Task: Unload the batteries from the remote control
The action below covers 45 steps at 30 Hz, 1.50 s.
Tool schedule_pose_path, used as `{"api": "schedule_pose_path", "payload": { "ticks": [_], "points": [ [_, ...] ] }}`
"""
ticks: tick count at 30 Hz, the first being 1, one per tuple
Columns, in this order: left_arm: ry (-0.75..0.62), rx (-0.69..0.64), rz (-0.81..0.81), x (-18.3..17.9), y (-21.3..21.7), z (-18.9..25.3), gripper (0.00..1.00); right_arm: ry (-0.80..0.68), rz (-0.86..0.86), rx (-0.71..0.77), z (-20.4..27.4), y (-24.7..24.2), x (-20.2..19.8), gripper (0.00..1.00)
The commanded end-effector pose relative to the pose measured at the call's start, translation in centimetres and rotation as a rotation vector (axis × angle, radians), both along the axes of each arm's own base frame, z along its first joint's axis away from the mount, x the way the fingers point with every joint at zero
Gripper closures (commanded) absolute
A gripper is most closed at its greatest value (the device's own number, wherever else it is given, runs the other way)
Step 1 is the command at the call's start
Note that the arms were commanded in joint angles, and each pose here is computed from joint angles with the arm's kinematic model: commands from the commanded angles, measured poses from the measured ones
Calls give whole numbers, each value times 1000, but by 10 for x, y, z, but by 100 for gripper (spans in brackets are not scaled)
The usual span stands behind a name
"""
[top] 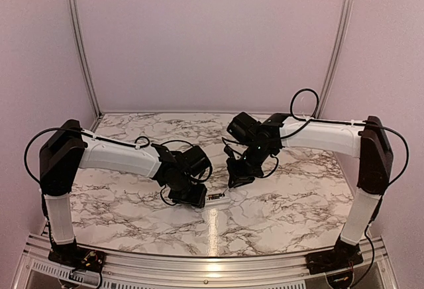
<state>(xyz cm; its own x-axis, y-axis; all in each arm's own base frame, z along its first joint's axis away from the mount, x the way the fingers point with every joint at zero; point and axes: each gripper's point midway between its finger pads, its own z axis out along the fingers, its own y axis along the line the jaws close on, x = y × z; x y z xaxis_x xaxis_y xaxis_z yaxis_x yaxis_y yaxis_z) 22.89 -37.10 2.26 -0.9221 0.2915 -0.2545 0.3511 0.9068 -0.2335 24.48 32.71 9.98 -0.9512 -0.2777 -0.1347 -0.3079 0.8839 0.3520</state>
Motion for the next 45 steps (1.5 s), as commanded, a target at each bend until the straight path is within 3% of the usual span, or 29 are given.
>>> {"api": "schedule_pose_path", "payload": {
  "ticks": [1,10,23,29,45],
  "points": [
    [11,58,-18,-4,5,-16,46,1,21,-37,-15,1,-1,100],
    [19,65,-9,-5,6,-18,48,-39,9,-111,-6,-9,8,100],
    [-4,81,10,0,9,-18,49,-66,22,-108,7,0,13,100],
    [-4,80,7,0,6,-19,50,-36,43,-129,-22,-2,6,100],
    [-5,84,-4,1,5,-16,50,12,93,-17,-29,10,-11,100]
  ]
}}
